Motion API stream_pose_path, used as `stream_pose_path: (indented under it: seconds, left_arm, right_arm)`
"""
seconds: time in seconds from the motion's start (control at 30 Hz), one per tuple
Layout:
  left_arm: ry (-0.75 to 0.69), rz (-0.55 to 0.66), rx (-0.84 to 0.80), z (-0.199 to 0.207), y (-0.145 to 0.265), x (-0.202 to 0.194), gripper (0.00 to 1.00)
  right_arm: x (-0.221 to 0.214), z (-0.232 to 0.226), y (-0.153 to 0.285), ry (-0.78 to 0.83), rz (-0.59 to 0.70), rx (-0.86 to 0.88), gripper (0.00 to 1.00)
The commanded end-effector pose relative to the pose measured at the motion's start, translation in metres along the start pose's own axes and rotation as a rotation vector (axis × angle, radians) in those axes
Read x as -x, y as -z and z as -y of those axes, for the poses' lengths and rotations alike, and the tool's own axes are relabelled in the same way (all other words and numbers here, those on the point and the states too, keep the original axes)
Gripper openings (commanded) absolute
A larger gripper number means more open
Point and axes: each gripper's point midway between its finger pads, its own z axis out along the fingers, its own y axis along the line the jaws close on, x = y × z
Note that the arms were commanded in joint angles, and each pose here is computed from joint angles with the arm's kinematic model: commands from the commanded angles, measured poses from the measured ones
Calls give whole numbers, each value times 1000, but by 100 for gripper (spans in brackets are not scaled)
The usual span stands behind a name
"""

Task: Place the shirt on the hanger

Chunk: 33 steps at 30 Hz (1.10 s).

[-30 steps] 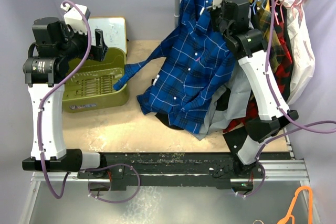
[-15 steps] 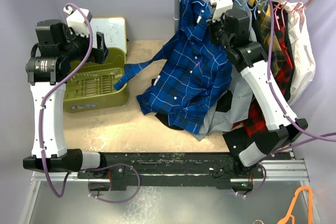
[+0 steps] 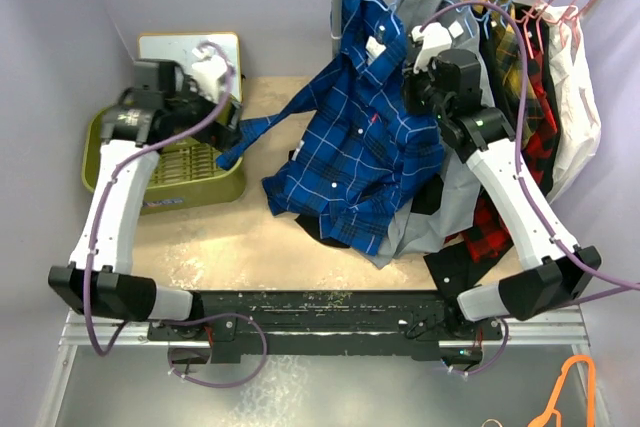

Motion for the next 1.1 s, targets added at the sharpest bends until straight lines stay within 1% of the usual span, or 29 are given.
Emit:
stream_pose_path:
  seconds: [0.0,0.1,0.17,0.23,0.27,0.3,0.33,0.37,0.4,0.43,0.47,0.6,0.67,0.7,0.77,0.83,0.9,0.93,0.97,1.0,1.03,1.07]
  left_arm:
    - [-224,-101,9,23,-46,-16,99]
    - [-297,-130,67,18,-76,-16,99]
    - [-318,-149,99,10,-95,-16,100]
    - [-331,-170,120,3,-112,-18,95]
    - [-334,-177,140,-2,-119,-18,89]
    - [-338,-188,151,-5,-126,-20,77]
    - [-341,-196,156,-7,-132,-19,62]
    - [-338,-202,159,-9,-136,-19,42]
    - [-332,-200,158,-9,-140,-16,19]
    - [-326,-194,151,-8,-142,-12,2]
    - [-318,-183,133,-4,-144,-7,0]
    - [-291,-116,55,17,-141,24,0]
    - [-261,-73,-1,31,-136,42,0]
    - [-247,-70,-37,38,-135,46,0]
    - [-212,-67,-106,52,-134,50,0]
    - [-182,-73,-175,65,-136,50,0]
    - [-159,-101,-224,75,-142,42,0]
    - [-152,-126,-235,78,-146,35,3]
    - [-148,-156,-246,80,-150,28,20]
    - [-144,-195,-260,82,-152,19,53]
    - [-137,-229,-264,81,-151,12,83]
    - [-134,-258,-261,81,-149,7,98]
  right_arm:
    - [-10,-6,13,-38,-14,36,19]
    - [-10,-6,17,-43,-10,38,19]
    - [-11,-7,20,-53,-8,44,18]
    - [-14,-9,22,-65,-8,54,18]
    - [-15,-11,24,-70,-10,60,19]
    - [-18,-11,25,-76,-13,63,19]
    - [-19,-12,26,-82,-14,64,19]
    - [-21,-13,27,-88,-15,67,19]
    - [-23,-14,28,-92,-17,72,19]
    - [-25,-14,29,-95,-18,77,19]
    - [-26,-15,31,-98,-18,80,19]
    - [-31,-15,35,-111,-18,77,19]
    - [-31,-13,39,-118,-5,70,21]
    - [-31,-13,41,-120,1,68,21]
    - [-29,-11,44,-122,15,61,20]
    - [-28,-11,46,-123,19,58,15]
    - [-29,-10,47,-126,18,56,15]
    - [-30,-10,48,-129,17,56,16]
    - [-30,-10,49,-131,19,55,22]
    - [-30,-10,49,-132,20,54,37]
    - [-29,-9,51,-134,25,47,54]
    - [-27,-7,53,-138,34,36,77]
